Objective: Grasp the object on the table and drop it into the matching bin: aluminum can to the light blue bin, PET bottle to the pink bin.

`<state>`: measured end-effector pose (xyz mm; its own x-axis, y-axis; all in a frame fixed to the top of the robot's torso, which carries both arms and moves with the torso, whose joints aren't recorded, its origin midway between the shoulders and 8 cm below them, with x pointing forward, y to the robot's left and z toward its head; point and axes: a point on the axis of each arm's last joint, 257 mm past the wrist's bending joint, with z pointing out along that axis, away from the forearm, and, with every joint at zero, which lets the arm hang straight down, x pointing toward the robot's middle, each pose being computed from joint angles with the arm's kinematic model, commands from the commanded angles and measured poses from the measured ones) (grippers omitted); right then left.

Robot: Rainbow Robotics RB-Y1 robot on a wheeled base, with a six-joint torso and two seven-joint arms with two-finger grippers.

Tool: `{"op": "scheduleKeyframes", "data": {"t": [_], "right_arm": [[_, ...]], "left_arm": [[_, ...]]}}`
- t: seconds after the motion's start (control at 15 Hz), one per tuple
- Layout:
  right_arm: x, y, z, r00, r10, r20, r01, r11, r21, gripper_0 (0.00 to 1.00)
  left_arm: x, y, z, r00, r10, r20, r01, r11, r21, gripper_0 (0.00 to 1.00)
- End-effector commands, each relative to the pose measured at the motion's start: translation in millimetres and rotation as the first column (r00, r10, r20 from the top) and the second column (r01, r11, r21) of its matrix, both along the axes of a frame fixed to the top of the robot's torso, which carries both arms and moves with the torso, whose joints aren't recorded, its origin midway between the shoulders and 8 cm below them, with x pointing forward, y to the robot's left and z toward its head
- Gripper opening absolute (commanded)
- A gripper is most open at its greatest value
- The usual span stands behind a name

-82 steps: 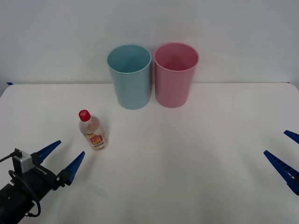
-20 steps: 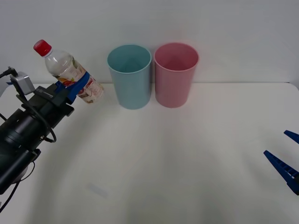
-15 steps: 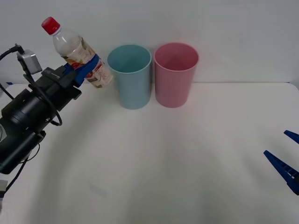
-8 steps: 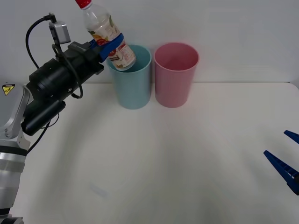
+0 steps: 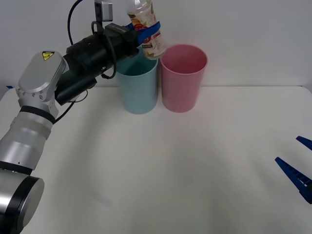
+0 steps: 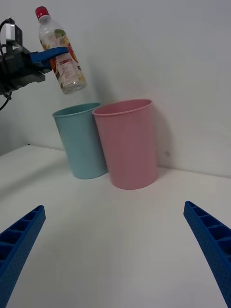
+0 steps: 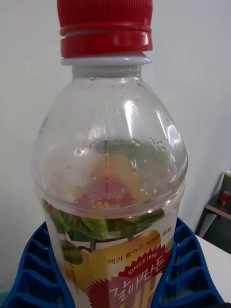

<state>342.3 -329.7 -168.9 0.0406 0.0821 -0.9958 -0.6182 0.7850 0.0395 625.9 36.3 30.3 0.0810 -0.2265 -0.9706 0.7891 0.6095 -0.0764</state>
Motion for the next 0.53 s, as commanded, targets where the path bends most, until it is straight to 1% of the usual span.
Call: {"op": "scheduleKeyframes", "data": {"t": [0.07,0.2,0.33,0.47,0.53], "right_arm": [[0,0,0,1.0,0.0,0.0,0.0,1.0,0.0,1.0],[0,0,0,1.0,0.0,0.0,0.0,1.0,0.0,1.0],[0,0,0,1.0,0.0,0.0,0.0,1.0,0.0,1.0],[0,0,0,1.0,0.0,0.0,0.0,1.0,0.0,1.0],[0,0,0,1.0,0.0,0.0,0.0,1.0,0.0,1.0]], "left_arm": [[17,-28,-2,0.9992,0.023,0.032,-0.025,0.998,0.054,0.02],[27,-45,-2,0.9967,0.053,0.06,-0.059,0.994,0.092,0.03],[36,-64,-2,0.9927,0.089,0.081,-0.098,0.988,0.116,0.02],[43,-78,-3,0.9883,0.12,0.094,-0.132,0.982,0.135,0.02],[44,-87,-3,0.9873,0.128,0.094,-0.14,0.981,0.137,0.03]]}}
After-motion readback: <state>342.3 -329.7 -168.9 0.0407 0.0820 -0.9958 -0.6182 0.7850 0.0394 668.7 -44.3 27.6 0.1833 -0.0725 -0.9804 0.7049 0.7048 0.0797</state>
